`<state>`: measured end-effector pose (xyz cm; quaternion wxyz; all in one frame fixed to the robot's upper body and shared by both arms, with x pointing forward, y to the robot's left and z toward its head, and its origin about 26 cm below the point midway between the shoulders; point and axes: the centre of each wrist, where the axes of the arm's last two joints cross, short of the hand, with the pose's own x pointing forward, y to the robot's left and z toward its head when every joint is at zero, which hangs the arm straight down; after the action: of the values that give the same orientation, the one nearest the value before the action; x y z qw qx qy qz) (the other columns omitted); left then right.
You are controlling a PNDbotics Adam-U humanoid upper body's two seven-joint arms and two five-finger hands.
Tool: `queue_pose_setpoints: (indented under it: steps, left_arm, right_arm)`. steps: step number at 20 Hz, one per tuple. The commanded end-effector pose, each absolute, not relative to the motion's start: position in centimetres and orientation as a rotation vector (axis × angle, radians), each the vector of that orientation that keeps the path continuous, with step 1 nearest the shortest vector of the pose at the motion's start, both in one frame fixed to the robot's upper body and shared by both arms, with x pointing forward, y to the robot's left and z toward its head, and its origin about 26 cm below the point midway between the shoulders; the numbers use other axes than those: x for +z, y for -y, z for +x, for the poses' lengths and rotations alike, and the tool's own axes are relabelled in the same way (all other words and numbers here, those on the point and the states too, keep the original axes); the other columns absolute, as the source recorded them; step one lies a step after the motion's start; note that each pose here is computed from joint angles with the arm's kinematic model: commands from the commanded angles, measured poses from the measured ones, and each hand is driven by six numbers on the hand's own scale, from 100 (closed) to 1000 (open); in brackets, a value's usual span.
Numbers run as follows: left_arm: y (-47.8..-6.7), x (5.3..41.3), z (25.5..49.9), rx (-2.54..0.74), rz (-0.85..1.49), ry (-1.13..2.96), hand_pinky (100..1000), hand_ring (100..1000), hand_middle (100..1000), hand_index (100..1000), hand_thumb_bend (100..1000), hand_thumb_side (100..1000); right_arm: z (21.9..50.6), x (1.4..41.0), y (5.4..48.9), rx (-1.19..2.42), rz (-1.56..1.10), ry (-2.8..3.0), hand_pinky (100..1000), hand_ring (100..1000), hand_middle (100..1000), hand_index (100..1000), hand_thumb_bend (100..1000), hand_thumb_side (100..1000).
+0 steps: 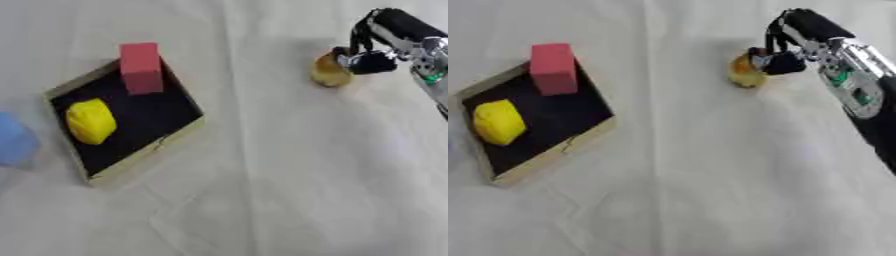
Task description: Pick up objects on the table and place them in the box.
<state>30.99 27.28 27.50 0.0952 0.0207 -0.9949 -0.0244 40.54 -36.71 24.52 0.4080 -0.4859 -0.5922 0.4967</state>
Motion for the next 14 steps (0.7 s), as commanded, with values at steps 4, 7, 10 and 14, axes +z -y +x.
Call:
queue_pose_setpoints:
  steps: [4, 7, 10, 14]
  left_arm:
    - [-27.5, 28.2, 30.6, -0.097, 0.065, 2.969, 705, 675, 623, 766, 100, 396]
    - [-27.6, 28.1, 30.6, -0.1, 0.072, 2.964, 706, 675, 624, 766, 100, 391]
    - [-27.7, 28.0, 30.6, -0.104, 0.081, 2.961, 706, 676, 624, 766, 100, 389]
    - [-27.8, 27.9, 30.6, -0.108, 0.087, 2.955, 706, 676, 624, 766, 100, 388]
  right_arm:
    - [39.3, 26.9, 36.4, 1.251, -1.238, 1.568, 821, 635, 353, 510, 100, 461]
    - [38.7, 27.9, 36.1, 1.218, -1.223, 1.59, 826, 705, 448, 618, 111, 443]
    - [37.6, 29.7, 35.5, 1.191, -1.195, 1.622, 836, 761, 520, 704, 137, 415]
    - [35.6, 32.3, 34.4, 1.222, -1.141, 1.647, 862, 841, 646, 817, 198, 399]
